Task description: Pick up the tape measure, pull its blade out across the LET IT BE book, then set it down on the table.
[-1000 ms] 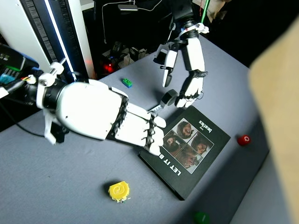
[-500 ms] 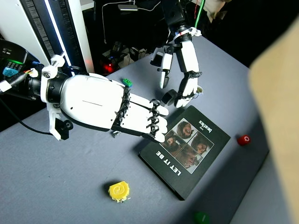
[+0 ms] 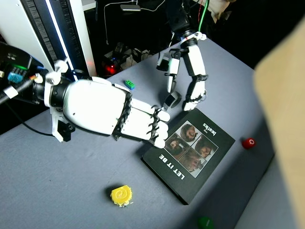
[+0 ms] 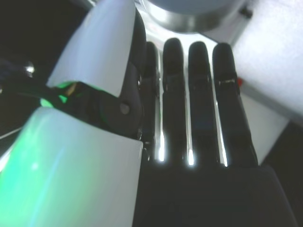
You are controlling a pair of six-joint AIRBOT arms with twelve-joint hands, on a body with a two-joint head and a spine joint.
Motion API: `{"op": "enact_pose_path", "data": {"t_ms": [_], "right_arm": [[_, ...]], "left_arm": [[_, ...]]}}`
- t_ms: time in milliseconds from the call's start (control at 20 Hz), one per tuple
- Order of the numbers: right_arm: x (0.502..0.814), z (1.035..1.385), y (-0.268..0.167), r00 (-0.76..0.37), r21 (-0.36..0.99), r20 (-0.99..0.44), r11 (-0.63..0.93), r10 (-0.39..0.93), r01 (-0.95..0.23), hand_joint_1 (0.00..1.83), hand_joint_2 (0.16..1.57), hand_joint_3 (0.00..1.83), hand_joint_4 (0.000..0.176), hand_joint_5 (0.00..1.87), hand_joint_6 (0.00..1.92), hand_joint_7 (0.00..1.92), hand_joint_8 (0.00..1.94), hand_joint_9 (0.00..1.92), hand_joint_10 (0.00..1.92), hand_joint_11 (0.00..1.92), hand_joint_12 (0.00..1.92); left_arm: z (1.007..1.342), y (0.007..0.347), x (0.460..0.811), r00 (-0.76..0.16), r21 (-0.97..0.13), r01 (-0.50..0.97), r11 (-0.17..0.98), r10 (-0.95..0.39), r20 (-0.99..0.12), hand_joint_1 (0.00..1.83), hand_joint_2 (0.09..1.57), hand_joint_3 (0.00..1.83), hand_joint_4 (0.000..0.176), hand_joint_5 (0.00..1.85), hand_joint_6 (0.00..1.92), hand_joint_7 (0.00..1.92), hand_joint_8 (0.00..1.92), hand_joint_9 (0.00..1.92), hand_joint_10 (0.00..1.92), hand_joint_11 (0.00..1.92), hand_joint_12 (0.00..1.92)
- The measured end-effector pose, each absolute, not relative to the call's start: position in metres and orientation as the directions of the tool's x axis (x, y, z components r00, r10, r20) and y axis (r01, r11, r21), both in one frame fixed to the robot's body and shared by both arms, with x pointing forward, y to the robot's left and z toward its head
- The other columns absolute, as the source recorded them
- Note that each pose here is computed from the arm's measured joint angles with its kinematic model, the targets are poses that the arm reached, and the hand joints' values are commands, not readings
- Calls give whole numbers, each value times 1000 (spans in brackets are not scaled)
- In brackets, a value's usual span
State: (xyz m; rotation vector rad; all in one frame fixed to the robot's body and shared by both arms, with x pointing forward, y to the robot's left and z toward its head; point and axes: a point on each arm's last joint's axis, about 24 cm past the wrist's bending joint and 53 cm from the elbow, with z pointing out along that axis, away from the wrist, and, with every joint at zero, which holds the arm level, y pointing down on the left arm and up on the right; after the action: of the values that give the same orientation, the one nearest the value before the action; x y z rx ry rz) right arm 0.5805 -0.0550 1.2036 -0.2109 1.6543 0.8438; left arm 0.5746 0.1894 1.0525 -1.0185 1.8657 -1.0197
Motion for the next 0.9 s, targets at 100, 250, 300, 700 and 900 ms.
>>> {"op": "enact_pose_path", "data": {"t_ms": [100, 250, 300, 700, 900], "right_arm": [[583, 1210, -57, -254, 406, -914, 722, 318, -560, 45, 1150, 3, 0, 55, 5, 138, 3, 101, 2, 0, 375], [583, 1210, -58, -264, 431, -902, 714, 341, -552, 45, 1147, 1, 0, 57, 3, 139, 1, 102, 2, 0, 395], [582, 1209, -56, -268, 435, -901, 712, 342, -552, 45, 1146, 1, 0, 57, 3, 139, 1, 102, 2, 0, 395], [582, 1208, -57, -266, 430, -903, 713, 338, -554, 47, 1143, 0, 0, 53, 0, 138, 1, 101, 1, 0, 398], [581, 1204, -57, -274, 431, -902, 716, 333, -549, 46, 1144, 0, 0, 66, 6, 140, 1, 105, 2, 0, 400]], "left_arm": [[1051, 191, 574, -384, -889, -286, 356, -893, -234, 1237, 1077, 0, 0, 711, 14, 663, 7, 576, 9, 342, 606], [1051, 193, 574, -363, -896, -305, 323, -909, -204, 1237, 1076, 0, 0, 682, 0, 637, 0, 547, 0, 307, 592], [1050, 192, 574, -367, -896, -305, 324, -908, -204, 1236, 1079, 0, 0, 679, 0, 642, 2, 562, 6, 305, 591], [1046, 188, 568, -390, -891, -297, 343, -895, -215, 1242, 1070, 0, 0, 684, 3, 663, 6, 580, 10, 313, 597], [1047, 185, 565, -398, -893, -296, 339, -894, -208, 1245, 1071, 0, 0, 697, 7, 683, 11, 587, 9, 324, 601]]}}
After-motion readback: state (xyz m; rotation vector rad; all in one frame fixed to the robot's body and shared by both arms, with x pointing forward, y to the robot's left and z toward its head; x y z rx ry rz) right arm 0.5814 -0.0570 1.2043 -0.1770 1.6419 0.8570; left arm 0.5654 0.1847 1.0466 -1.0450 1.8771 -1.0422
